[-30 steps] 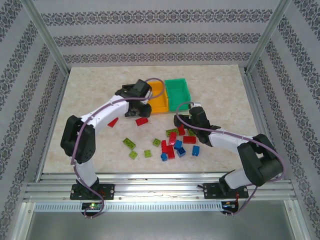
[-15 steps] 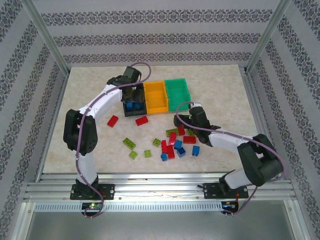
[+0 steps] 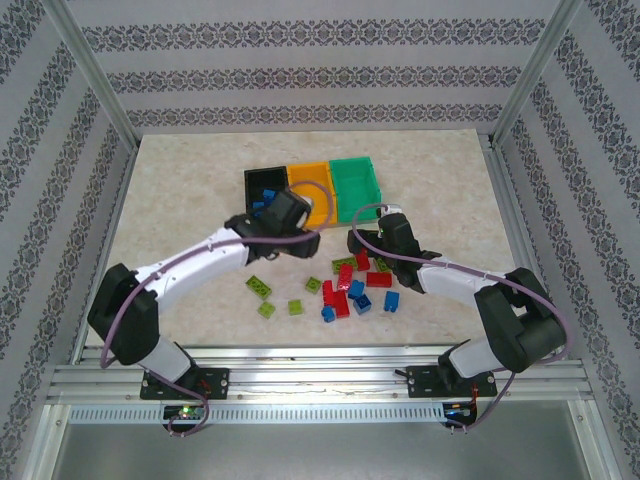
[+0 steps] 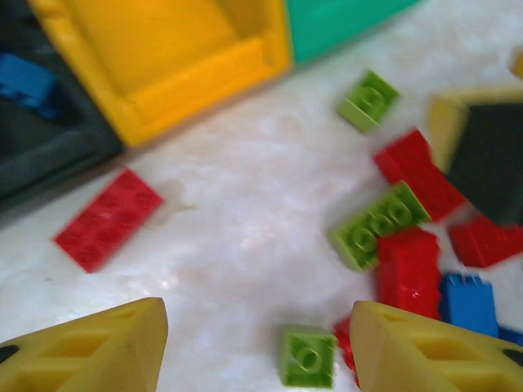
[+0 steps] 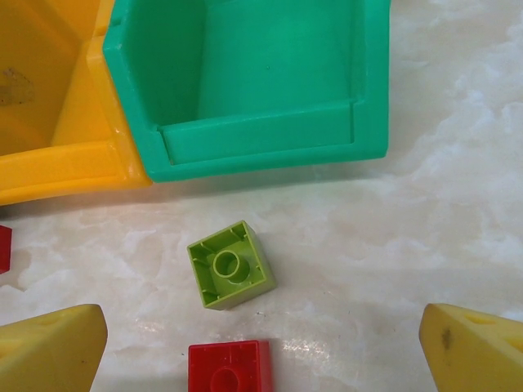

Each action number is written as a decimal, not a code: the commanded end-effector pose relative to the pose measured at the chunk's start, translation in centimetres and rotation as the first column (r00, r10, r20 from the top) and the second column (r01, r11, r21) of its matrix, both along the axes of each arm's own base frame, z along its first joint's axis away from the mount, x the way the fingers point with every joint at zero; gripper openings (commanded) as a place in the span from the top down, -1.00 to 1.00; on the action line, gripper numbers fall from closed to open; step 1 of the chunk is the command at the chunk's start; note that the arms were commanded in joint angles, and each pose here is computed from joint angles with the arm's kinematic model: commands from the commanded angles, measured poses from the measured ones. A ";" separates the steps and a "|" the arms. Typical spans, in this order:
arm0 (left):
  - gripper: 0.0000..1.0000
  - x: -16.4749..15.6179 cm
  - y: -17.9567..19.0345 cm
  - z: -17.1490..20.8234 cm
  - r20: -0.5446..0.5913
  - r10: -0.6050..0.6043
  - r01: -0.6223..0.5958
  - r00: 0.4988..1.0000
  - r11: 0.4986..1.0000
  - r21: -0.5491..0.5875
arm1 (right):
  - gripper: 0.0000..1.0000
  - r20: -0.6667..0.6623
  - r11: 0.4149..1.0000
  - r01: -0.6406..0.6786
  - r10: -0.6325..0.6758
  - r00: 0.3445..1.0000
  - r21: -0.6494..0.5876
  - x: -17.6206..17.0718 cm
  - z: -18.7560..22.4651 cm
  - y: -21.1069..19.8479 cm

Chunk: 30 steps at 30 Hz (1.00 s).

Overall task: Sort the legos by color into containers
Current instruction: Pick up the lego from the middle-left of the table.

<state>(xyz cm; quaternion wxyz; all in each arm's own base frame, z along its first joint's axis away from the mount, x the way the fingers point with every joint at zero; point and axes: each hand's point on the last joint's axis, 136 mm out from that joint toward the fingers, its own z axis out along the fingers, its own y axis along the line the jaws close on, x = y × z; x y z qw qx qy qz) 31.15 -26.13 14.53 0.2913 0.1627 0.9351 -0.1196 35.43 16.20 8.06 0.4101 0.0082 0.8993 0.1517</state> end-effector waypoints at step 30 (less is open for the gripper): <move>-0.31 -14.0 -5.2 -11.5 -0.117 -0.234 0.255 0.965 0.939 0.231 | -0.97 -0.004 0.998 0.024 -0.024 1.000 0.062 0.7 0.4 -0.3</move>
